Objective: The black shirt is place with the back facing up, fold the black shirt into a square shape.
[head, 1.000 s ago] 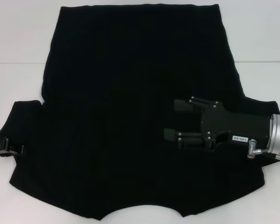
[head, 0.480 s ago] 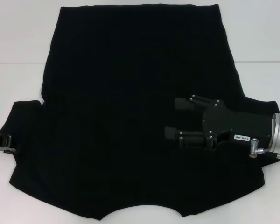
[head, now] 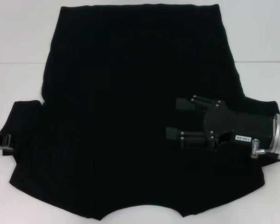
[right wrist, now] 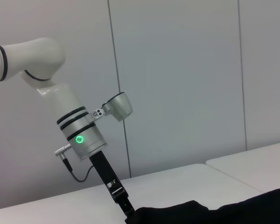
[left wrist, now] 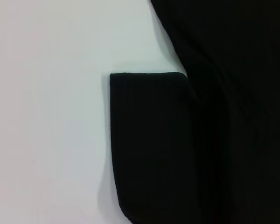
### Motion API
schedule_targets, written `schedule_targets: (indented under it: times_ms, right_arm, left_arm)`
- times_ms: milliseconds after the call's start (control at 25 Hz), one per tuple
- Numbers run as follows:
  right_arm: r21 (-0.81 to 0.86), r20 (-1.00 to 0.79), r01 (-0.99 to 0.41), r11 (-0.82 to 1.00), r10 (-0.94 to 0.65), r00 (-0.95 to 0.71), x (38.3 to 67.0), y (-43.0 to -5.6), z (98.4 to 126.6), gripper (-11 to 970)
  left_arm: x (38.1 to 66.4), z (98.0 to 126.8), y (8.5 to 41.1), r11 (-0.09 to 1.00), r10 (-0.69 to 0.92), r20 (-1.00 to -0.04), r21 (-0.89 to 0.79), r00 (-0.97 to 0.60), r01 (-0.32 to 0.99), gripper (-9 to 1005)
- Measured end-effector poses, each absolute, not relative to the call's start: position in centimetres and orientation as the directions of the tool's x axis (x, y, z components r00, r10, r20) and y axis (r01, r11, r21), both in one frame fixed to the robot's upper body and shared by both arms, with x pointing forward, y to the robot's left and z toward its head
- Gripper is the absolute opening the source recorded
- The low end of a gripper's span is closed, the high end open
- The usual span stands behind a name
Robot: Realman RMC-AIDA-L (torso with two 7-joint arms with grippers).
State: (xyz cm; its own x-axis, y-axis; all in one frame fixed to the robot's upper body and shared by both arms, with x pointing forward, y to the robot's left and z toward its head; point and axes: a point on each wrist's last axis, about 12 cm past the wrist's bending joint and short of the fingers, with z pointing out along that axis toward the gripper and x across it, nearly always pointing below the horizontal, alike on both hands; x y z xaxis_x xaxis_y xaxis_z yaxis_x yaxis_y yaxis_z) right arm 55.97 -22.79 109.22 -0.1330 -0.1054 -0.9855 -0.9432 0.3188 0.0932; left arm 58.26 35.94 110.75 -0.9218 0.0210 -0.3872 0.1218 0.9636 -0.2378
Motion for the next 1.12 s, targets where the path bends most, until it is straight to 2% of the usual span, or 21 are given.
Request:
schedule_targets:
  times_ms: [560, 1120]
  right_arm:
    - [0.084, -0.987, -0.942, 0.325, -0.099, -0.123, 56.0, -22.8, 109.3, 915]
    - [0.082, -0.988, -0.943, 0.323, -0.097, -0.119, 56.0, -22.8, 109.3, 916]
  left_arm:
    - [57.6, 111.0, 37.5, 0.97, -0.026, -0.4, -0.232, -0.916, 0.073, 59]
    - [57.3, 111.2, 37.7, 0.969, -0.018, -0.385, -0.233, -0.923, 0.079, 57]
